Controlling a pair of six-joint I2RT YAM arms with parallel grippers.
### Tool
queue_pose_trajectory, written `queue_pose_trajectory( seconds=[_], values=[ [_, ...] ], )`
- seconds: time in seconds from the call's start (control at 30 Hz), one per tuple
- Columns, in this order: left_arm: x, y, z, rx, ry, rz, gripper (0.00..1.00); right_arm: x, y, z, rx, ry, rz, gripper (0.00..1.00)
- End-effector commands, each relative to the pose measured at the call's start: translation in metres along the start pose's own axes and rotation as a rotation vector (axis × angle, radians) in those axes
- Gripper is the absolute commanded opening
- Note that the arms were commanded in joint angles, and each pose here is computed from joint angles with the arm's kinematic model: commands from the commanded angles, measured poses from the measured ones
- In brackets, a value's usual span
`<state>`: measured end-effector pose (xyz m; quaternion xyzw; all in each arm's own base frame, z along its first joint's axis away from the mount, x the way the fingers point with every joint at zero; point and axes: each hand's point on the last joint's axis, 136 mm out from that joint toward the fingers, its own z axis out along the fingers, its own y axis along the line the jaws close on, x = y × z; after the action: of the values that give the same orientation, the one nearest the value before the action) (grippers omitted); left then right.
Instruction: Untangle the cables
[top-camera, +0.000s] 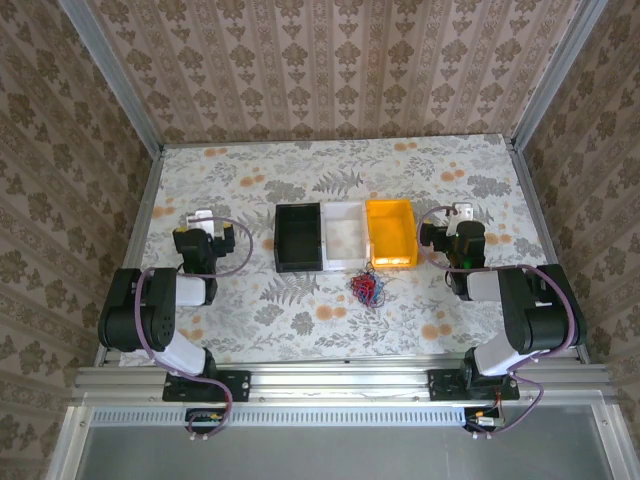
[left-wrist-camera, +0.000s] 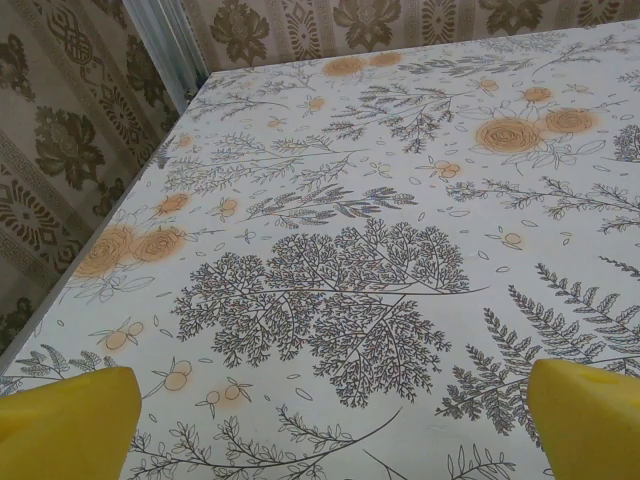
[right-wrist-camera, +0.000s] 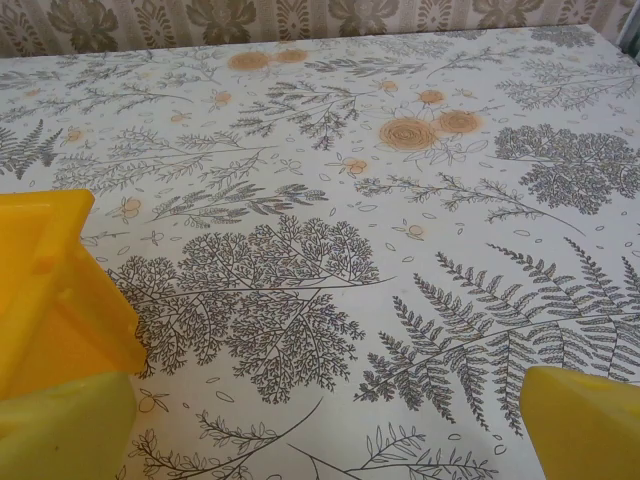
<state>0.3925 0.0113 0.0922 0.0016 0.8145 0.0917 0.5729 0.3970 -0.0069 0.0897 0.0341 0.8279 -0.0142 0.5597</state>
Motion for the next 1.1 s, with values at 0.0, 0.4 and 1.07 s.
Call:
queue_pose_trajectory(
  seconds=[0.0, 0.4, 1.07],
  values=[
    [-0.0095, -0.0027, 0.0012, 0.01, -0.032, 0.011, 1.0, -0.0077, 0.0028, 0.0002, -0.021, -0.023, -0.012, 1.0],
    [-0.0092, -0.0032, 0.0011, 0.011, -0.031, 0.012, 1.0, -0.0074, 0.0029, 0.0008, -0.022, -0.02, -0.011, 1.0],
    [-0.0133, -0.0091, 0.0048, 0.102, -0.011, 0.0, 1.0, -0.0111, 0.0028, 0.0007, -0.036, -0.02, -0.003, 1.0]
  ],
)
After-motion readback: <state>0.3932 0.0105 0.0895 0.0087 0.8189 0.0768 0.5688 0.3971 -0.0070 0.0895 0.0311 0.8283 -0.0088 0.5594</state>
